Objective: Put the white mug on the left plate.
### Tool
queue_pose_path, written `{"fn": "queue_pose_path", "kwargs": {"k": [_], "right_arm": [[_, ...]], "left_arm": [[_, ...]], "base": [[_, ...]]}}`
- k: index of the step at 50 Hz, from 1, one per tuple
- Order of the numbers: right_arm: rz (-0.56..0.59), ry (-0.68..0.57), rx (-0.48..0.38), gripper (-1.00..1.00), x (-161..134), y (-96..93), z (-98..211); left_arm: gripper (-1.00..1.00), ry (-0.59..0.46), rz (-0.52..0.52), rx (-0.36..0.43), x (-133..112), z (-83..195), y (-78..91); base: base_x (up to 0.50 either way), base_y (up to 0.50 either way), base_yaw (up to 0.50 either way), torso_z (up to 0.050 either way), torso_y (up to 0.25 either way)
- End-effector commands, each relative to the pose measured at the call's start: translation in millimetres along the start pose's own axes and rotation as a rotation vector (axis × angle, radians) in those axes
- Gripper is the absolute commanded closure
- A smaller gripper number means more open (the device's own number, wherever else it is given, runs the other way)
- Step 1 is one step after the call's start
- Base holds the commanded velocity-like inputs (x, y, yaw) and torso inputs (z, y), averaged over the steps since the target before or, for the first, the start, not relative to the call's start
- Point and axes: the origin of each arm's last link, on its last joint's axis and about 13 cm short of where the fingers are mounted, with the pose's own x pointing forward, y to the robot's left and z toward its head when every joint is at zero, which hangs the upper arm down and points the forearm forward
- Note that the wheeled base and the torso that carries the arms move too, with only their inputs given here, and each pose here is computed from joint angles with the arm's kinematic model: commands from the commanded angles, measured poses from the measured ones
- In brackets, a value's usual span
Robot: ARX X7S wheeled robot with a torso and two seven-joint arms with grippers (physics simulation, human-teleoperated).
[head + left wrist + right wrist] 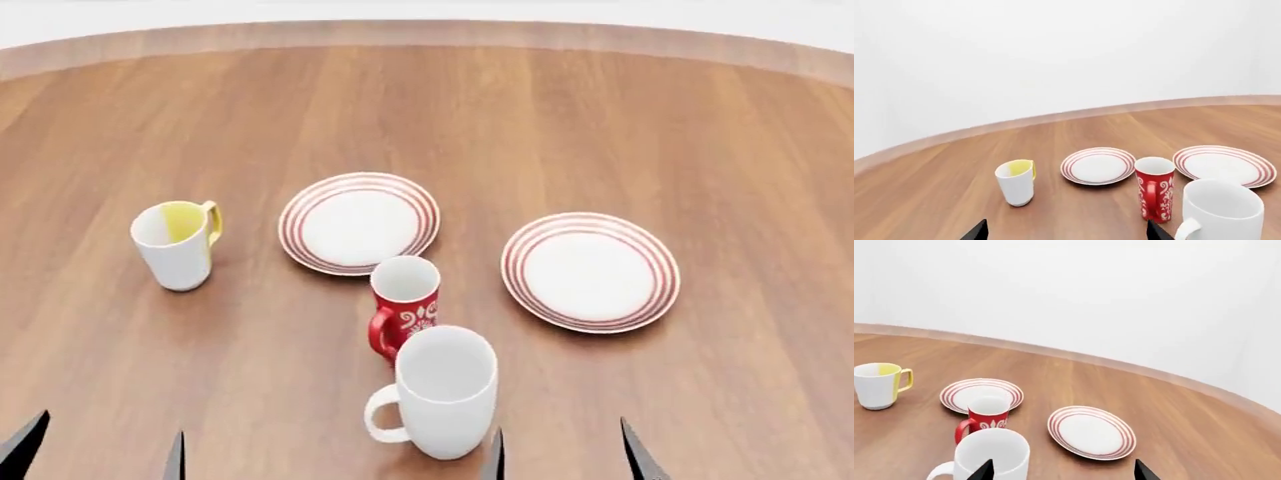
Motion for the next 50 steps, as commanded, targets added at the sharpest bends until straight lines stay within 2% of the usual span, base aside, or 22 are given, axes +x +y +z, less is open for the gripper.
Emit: {"fn": "queue_pose_path", "kwargs": {"k": [1,50], "right_arm": [[0.002,0.003,0.003,-1.0,2.6,0.9,-0.6],[0.008,0.004,0.03,-1.0,0.9,0.7,-2.6]], "left_arm": [[-1.0,0.001,-0.004,0.004,0.2,-1.0,-0.3],[-1.0,0.006,-0.022,0.006,-2.8,-1.0,-2.2]], "base": [[0.43,0.0,0.0,0.0,0.0],[0.43,0.0,0.0,0.0,0.0]]}}
